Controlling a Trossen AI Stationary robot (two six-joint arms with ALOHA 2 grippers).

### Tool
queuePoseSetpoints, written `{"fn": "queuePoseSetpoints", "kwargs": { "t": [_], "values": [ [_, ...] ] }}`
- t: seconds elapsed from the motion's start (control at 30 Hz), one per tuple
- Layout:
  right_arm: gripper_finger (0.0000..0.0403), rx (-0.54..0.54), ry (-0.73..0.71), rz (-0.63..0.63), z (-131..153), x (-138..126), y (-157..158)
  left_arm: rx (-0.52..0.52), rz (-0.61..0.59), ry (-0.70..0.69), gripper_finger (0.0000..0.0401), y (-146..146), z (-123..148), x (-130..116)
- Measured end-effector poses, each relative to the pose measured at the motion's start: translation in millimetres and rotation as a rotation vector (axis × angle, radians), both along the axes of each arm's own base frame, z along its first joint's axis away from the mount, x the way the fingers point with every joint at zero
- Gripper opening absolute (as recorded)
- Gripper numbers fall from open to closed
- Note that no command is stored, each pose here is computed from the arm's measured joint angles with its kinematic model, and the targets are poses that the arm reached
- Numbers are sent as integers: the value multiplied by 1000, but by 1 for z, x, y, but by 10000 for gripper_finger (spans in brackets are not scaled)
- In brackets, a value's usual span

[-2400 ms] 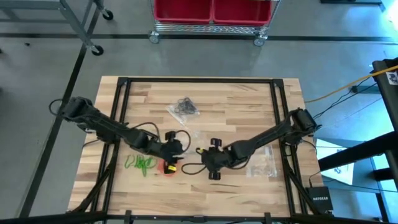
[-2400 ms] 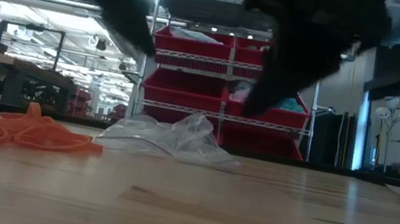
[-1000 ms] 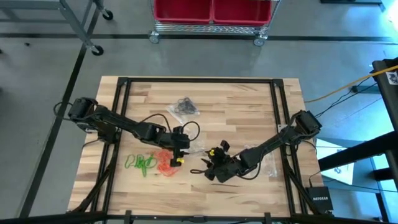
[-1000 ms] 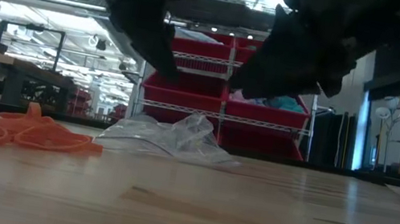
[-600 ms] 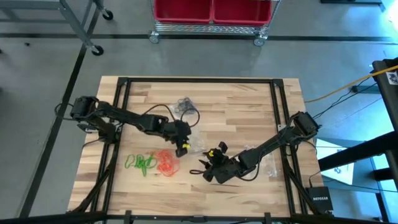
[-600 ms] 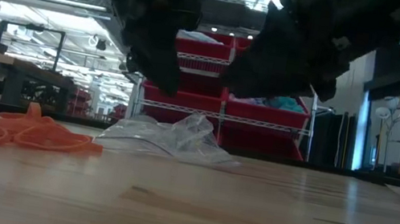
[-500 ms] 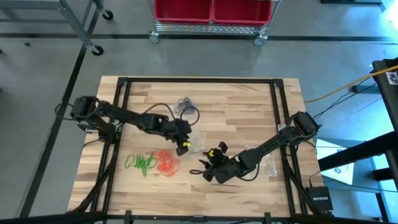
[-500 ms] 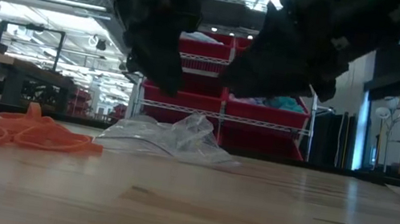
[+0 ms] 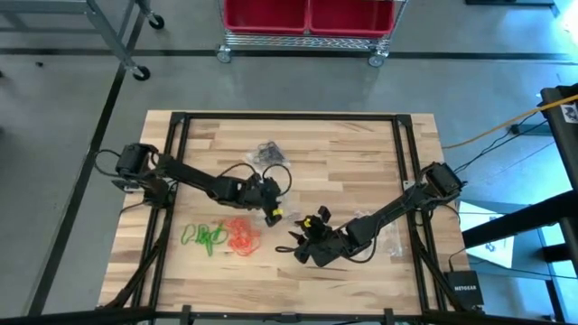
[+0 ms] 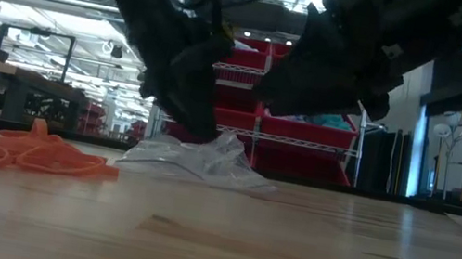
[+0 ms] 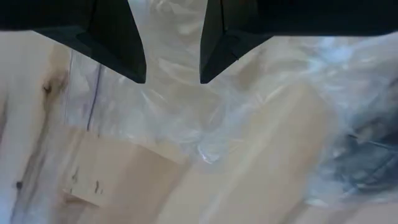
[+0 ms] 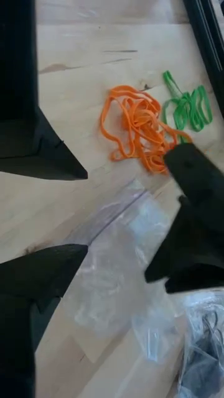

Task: Sort rubber bands
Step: Open the transparent zip bag

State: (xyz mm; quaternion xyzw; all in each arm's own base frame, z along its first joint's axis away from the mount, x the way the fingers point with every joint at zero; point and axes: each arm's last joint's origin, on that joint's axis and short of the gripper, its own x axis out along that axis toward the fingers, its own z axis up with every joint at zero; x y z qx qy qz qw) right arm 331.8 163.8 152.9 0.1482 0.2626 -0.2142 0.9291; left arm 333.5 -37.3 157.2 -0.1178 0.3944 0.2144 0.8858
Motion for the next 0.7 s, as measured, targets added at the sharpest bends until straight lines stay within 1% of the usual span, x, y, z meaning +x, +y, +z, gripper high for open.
{"fn": "queuePoseSetpoints", "kwargs": {
  "t": [0.07, 0.17, 0.33, 0.4, 0.57, 0.7],
  "values": [
    [170, 0, 0, 0, 0, 0, 0, -33, 1, -3, 143, -1, -6, 3],
    [170, -2, 3, 0, 0, 0, 0, -96, -29, -8, 143, -5, -11, 6],
    [170, -1, 3, 0, 0, 0, 0, -106, -58, 14, 143, -11, -14, 4],
    [170, -2, 4, 0, 0, 0, 0, -126, -78, 19, 143, -13, -10, 2],
    [170, -4, 9, 0, -1, 0, 0, -145, -129, -77, 143, -25, 17, -2],
    [170, -4, 8, -1, -1, 0, 0, -121, -177, -80, 143, -36, 22, -6]
  ]
}}
